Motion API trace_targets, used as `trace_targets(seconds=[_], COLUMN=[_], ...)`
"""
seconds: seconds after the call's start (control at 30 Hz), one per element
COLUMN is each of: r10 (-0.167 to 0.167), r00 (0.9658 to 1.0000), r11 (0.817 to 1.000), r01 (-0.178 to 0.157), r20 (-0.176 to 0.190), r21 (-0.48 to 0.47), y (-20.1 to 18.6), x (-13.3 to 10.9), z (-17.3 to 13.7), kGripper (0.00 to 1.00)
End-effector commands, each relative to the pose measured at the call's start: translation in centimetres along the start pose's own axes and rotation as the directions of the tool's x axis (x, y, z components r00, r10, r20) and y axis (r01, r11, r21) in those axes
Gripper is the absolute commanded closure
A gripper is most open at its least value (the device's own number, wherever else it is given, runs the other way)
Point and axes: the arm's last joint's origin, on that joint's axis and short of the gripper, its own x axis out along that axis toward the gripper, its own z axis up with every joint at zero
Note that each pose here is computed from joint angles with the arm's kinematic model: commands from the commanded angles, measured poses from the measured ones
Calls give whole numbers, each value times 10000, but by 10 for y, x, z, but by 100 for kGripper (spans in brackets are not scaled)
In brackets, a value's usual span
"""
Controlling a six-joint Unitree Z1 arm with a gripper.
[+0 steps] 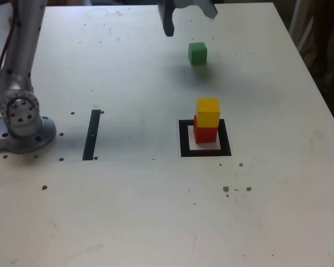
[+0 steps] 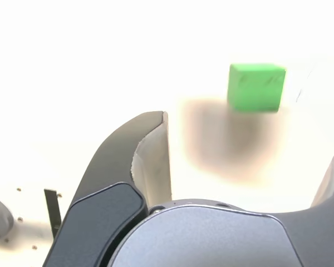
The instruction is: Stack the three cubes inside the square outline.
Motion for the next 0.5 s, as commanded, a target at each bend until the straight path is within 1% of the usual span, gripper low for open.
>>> trace_targets(seconds=[0.0,0.1,0.2,0.47], r10=[-77,-239,-326,-331], r00=[9996,9978,9963,9969], r11=[10000,9995,9986,9969], r01=[77,252,358,380], r20=[-260,-624,-796,-720], r21=[6,203,391,687], y=[8,14,18,21], x=[12,33,49,69], z=[5,15,25,41], kGripper=[0,0,0,0])
